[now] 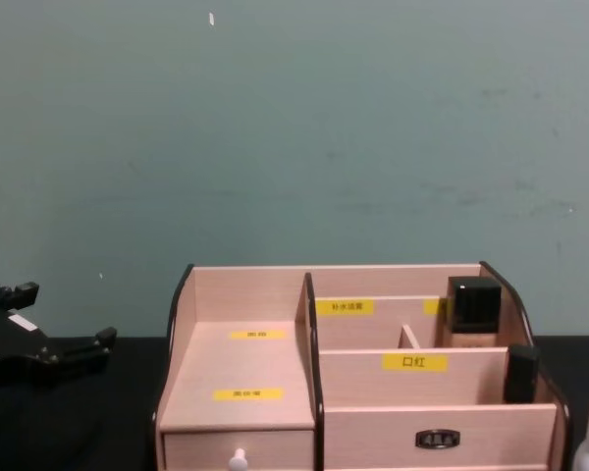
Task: Pick up the facial cleanser and watermelon frost from the table and place them into the tiered storage box.
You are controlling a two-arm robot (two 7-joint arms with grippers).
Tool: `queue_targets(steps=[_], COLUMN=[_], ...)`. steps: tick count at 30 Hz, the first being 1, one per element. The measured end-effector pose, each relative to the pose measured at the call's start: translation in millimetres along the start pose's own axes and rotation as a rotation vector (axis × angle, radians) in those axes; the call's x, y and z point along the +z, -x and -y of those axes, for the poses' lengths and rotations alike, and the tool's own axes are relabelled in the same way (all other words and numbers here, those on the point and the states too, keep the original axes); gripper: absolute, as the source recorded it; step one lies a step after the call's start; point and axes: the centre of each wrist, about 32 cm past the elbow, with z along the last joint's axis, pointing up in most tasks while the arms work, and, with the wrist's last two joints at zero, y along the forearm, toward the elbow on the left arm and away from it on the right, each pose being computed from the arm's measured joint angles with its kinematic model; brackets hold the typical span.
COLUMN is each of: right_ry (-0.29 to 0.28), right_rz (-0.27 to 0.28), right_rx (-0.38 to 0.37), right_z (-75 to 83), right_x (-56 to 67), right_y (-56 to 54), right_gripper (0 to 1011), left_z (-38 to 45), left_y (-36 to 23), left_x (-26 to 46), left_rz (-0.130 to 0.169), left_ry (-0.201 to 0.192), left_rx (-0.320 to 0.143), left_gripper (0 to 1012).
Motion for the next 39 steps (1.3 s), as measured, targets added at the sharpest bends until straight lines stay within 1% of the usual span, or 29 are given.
queue_targets(steps=[15,26,30,33,35,37,38,39], right_ry=[-0.018,-0.018,-0.019,-0.019,-0.019,-0.019,-0.019,-0.019], right_rz=[-0.019,-0.018,-0.018,-0.018,-0.017,-0.017,-0.017,-0.017], right_rx=[0.007,0.008,0.008,0.008,0.008,0.008,0.008,0.008], right_z=[-10.7,-9.8,-9.6,-9.6,-9.5,-9.5,-9.4,-9.4], right_x=[-2.1,-2.1,-1.9,-1.8,-1.8,-1.7,-1.7,-1.7], right_y=[-5.6,-5.0,-4.9,-4.8,-4.8,-4.8,-4.8,-4.8], right_gripper=[1004,1004,944,873,804,765,711,692], left_z=[0.0,0.0,0.0,0.0,0.0,0.0,0.0,0.0], left_y=[0.0,0.0,0.0,0.0,0.0,0.0,0.0,0.0], left_x=[0.0,0.0,0.0,0.0,0.0,0.0,0.0,0.0], left_rz=[0.000,0.000,0.000,0.000,0.000,0.000,0.000,0.000], left_ry=[0.000,0.000,0.000,0.000,0.000,0.000,0.000,0.000], left_rx=[0.000,0.000,0.000,0.000,0.000,0.000,0.000,0.000], left_gripper=[1010,1010,1010,1010,1010,1010,1010,1010])
